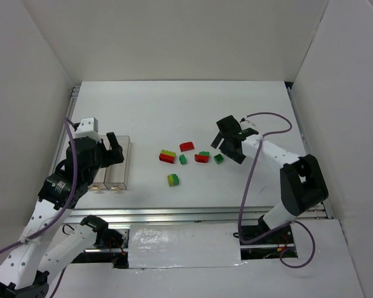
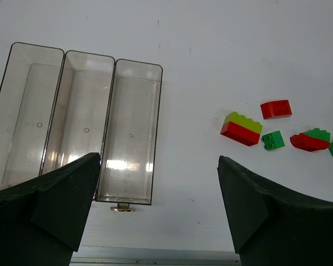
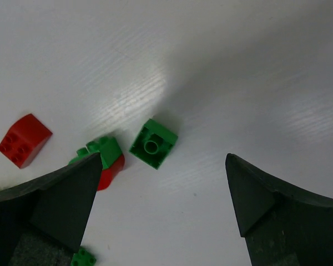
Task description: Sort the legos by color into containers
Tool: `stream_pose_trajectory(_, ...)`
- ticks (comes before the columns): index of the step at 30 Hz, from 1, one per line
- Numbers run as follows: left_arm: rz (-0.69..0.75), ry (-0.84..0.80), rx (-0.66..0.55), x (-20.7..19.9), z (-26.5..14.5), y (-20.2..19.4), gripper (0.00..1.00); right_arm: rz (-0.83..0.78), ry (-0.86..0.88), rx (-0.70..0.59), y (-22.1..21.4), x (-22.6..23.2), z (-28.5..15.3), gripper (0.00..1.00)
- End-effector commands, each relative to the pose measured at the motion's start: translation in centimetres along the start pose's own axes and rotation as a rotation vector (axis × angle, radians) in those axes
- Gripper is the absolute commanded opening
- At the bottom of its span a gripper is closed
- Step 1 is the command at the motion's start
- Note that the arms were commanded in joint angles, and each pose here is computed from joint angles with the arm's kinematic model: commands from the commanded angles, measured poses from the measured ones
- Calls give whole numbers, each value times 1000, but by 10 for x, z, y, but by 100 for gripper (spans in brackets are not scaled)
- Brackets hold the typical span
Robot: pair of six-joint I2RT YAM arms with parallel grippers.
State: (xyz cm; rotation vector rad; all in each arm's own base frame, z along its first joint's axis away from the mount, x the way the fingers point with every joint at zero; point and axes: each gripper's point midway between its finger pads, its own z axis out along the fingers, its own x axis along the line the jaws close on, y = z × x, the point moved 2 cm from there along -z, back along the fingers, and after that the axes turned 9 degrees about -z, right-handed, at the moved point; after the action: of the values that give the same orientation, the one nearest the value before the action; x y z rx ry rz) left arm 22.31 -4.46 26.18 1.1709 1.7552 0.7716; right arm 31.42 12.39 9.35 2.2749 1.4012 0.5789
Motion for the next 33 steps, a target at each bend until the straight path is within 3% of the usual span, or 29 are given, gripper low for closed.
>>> stream_pose_trajectory(1,14,-46,-13,-8,2,5,99,102,-11,-64,18,29,10,99)
stream_pose_trajectory(24,19,-105,-8,-15,-2,4,100,109,-126,5,-30,15,49,76)
stream_pose_trajectory(32,24,-112,-2,-17,-1,2,99,105,-124,-3,-31,10,50,34)
stream_pose_trajectory(33,24,-113,-2,-17,-1,2,100,105,-135,-9,-30,8,50,14)
